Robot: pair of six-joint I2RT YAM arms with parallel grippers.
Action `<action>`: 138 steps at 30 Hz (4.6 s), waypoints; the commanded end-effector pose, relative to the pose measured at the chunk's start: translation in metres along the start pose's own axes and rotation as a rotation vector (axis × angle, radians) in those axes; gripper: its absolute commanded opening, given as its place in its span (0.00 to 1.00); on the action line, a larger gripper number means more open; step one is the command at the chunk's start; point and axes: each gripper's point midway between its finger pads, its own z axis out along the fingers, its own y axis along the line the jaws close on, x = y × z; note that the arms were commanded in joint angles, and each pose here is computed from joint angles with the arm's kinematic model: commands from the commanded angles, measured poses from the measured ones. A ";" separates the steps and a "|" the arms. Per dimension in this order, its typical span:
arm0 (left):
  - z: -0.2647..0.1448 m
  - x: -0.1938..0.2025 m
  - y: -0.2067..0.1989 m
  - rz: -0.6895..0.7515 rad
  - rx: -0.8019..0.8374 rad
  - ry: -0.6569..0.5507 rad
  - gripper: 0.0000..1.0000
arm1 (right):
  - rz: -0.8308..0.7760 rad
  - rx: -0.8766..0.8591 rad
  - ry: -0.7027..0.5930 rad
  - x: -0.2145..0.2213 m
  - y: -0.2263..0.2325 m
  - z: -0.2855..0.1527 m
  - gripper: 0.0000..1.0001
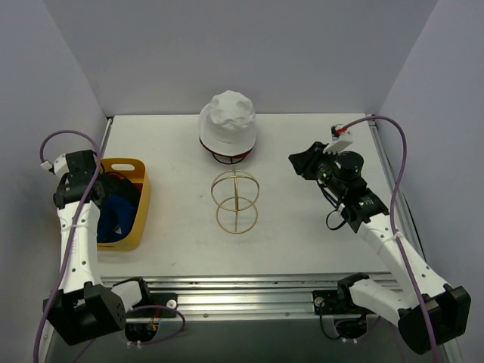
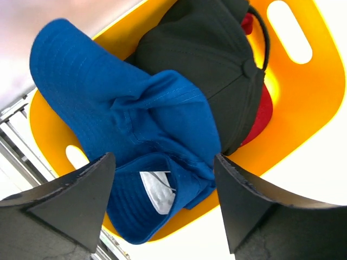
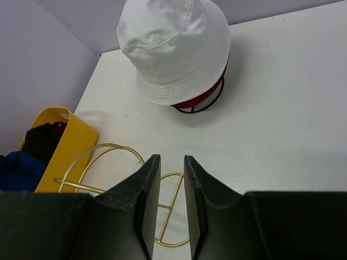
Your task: Stack the hats
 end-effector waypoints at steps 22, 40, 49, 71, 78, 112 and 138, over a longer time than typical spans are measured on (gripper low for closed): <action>0.020 0.015 -0.034 0.036 0.179 0.104 0.03 | -0.001 -0.089 -0.049 -0.018 0.022 -0.005 0.22; 0.001 0.043 -0.020 -0.053 0.175 0.101 0.62 | 0.001 -0.101 -0.030 -0.008 0.023 0.004 0.22; 0.011 0.050 -0.023 -0.047 0.179 0.112 0.21 | -0.001 -0.117 -0.036 -0.011 0.028 -0.001 0.23; -0.230 -0.056 -0.154 0.173 1.216 -0.037 0.02 | -0.067 -0.369 -0.058 -0.043 0.086 0.005 0.48; -0.293 -0.056 -0.203 0.247 1.560 -0.061 0.03 | -0.149 -0.566 -0.058 -0.057 0.136 0.016 0.59; -0.330 0.000 -0.303 0.584 2.039 0.246 0.02 | -0.441 -0.619 0.015 -0.033 0.154 0.102 0.27; -0.240 -0.035 -0.390 0.230 1.743 0.209 0.02 | -0.514 -0.201 -0.127 -0.154 0.110 0.122 0.00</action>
